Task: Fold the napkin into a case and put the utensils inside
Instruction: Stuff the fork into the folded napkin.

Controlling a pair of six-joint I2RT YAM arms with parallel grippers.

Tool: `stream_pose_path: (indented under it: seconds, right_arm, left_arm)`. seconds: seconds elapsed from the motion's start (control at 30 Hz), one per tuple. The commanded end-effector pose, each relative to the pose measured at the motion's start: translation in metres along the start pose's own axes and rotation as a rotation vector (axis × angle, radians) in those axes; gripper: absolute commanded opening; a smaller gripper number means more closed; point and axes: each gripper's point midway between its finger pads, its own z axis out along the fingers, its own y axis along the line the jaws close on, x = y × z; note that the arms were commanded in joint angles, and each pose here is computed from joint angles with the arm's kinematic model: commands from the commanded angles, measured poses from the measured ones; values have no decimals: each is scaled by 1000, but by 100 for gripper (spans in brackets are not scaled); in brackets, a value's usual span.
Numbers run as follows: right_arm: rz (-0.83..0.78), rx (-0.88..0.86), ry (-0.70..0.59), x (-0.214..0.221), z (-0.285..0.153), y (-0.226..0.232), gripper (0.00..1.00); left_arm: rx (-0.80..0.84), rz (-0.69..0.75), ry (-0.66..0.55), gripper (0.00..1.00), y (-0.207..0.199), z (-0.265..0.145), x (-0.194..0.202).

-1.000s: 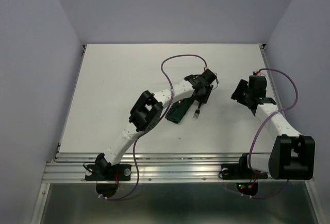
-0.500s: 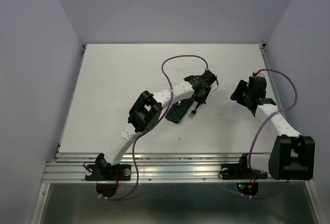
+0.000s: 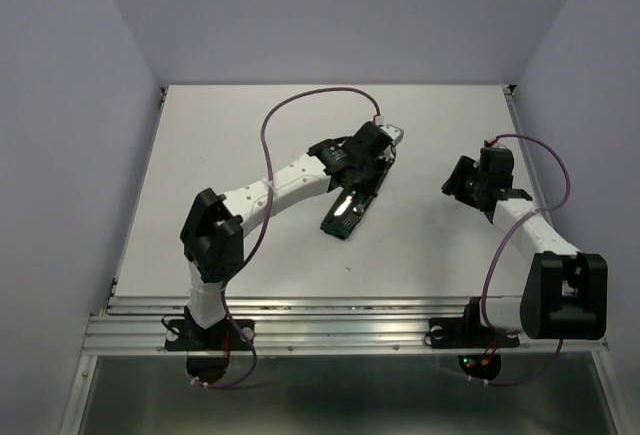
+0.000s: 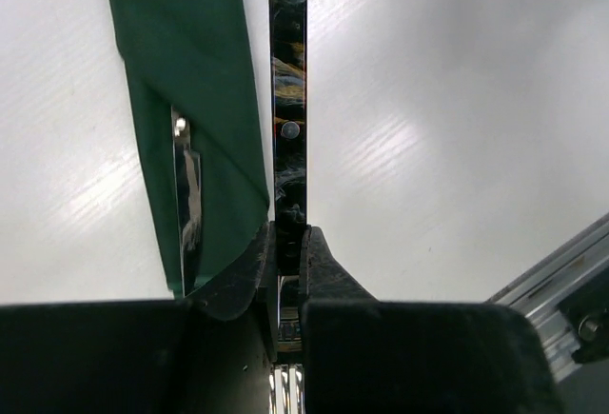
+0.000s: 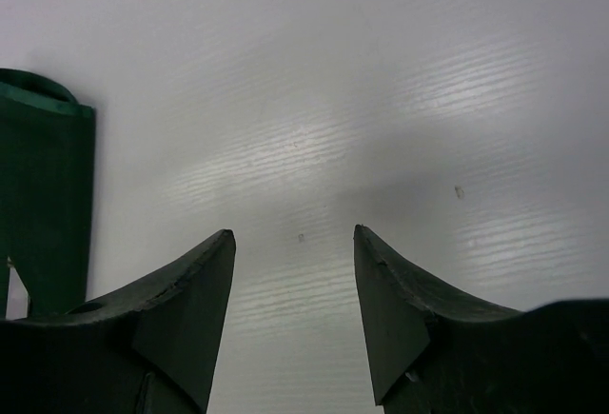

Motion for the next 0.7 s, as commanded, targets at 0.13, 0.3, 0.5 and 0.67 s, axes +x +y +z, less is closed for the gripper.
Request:
stream_pose_path:
  seconds: [0.13,0.3,0.5,0.67]
  right_arm:
    - [14,-163,-24,-22,16,35,57]
    - [-21,-239,-13,-32,37,77,55]
    - [-51,-311,1,-51,87,133,43]
    - [-33,-338,41,-56,132,160,30]
  left_arm:
    - [-52,-22,105,0,40,-16,60]
    - [-76,-33,137,0,56,-16,76]
    - [-44,-43,196,0,58,-3,93]
    - [-46,-44,209,0,61,5,96]
